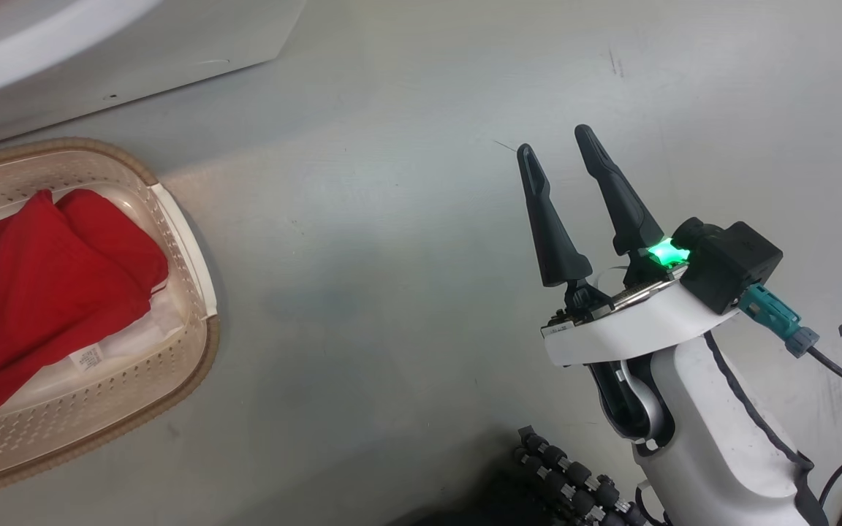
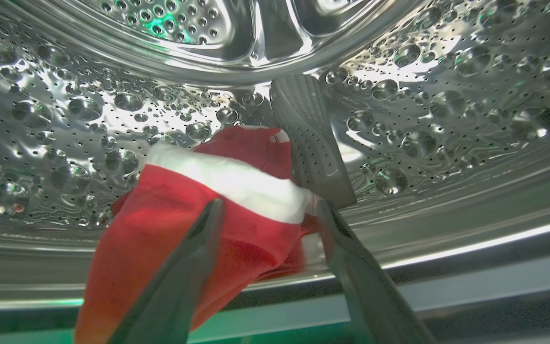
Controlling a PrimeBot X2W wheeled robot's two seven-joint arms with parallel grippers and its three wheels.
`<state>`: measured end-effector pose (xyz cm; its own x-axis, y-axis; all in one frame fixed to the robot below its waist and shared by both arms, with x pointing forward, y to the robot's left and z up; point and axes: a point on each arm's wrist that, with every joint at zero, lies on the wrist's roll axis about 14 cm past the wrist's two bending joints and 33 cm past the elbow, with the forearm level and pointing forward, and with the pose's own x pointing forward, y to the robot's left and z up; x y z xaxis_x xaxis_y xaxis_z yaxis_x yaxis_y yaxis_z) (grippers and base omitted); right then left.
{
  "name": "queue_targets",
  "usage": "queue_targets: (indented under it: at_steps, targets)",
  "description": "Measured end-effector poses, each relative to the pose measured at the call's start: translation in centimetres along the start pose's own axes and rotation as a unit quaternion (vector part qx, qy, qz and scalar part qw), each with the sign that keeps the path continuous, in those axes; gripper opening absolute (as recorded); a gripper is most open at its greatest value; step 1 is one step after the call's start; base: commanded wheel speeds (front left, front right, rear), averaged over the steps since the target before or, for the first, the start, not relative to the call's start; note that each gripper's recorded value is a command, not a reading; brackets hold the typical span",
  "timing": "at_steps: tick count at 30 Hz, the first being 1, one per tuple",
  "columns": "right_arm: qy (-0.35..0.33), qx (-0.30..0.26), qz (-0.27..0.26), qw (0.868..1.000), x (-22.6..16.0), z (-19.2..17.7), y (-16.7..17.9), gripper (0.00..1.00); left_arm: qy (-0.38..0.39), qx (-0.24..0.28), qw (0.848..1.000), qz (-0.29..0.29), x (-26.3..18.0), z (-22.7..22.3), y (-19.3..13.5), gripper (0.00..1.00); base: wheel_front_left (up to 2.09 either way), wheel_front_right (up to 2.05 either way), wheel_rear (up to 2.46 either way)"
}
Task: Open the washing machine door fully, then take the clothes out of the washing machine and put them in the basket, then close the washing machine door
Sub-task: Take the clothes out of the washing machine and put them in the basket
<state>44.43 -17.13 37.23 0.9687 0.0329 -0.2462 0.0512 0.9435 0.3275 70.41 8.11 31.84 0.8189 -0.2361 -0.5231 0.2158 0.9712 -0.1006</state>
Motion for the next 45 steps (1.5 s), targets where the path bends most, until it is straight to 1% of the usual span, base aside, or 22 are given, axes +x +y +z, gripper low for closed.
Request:
queue_targets:
  at_steps: [4,7,8,9,10,11,17,25,30,34,40,45]
  targets:
    - [0.003,0.000,-0.001,1.000,-0.1,-0.1,-0.1,1.00,0.037,0.018,0.999,0.011,0.3,-1.0,0.7,1.00,0.00,0.00,0.00]
    - [0.003,0.002,0.000,1.000,-0.1,-0.1,0.1,1.00,0.058,0.020,0.998,0.016,0.4,-1.7,1.1,1.00,0.00,0.00,0.00]
    - [0.003,0.003,0.000,1.000,-0.1,-0.1,0.1,1.00,0.063,0.020,0.998,0.017,0.4,-1.8,1.1,0.77,0.00,0.00,0.00]
    - [0.002,0.003,0.000,1.000,-0.1,-0.1,0.1,1.00,0.068,0.019,0.997,0.017,0.4,-1.9,1.1,0.44,0.00,0.00,0.00]
    - [0.002,0.003,0.001,1.000,-0.1,0.0,0.1,1.00,0.071,0.020,0.997,0.018,0.4,-1.9,1.2,0.02,0.00,0.00,0.00]
    - [0.001,0.003,0.001,1.000,-0.1,0.0,0.1,1.00,0.072,0.022,0.997,0.020,0.4,-1.9,1.2,0.00,0.00,0.00,0.00]
    - [-0.003,0.000,0.000,1.000,0.1,0.3,0.1,1.00,0.066,0.033,0.997,0.025,0.4,-1.1,1.3,0.00,0.00,0.00,0.00]
    - [-0.004,-0.005,0.002,1.000,0.3,0.3,0.1,1.00,0.025,0.027,0.999,0.024,0.0,0.6,0.8,0.00,0.00,0.00,0.00]
    - [-0.005,-0.010,0.008,1.000,0.5,0.3,0.5,1.00,-0.030,0.005,0.999,0.016,-0.8,2.9,0.1,0.00,0.00,0.00,0.00]
    - [-0.008,-0.016,0.013,1.000,0.4,0.6,0.8,1.00,-0.077,-0.028,0.997,0.008,-1.8,4.4,-0.6,0.00,0.00,0.00,0.00]
    - [-0.020,-0.028,0.022,0.999,0.3,1.6,1.4,1.00,-0.114,-0.058,0.992,0.007,-4.1,3.4,-1.4,0.00,0.00,0.00,0.00]
    - [-0.031,-0.035,0.032,0.998,0.0,2.5,2.1,1.00,-0.164,-0.078,0.983,0.001,-6.7,4.4,-2.2,0.00,0.00,0.00,0.00]
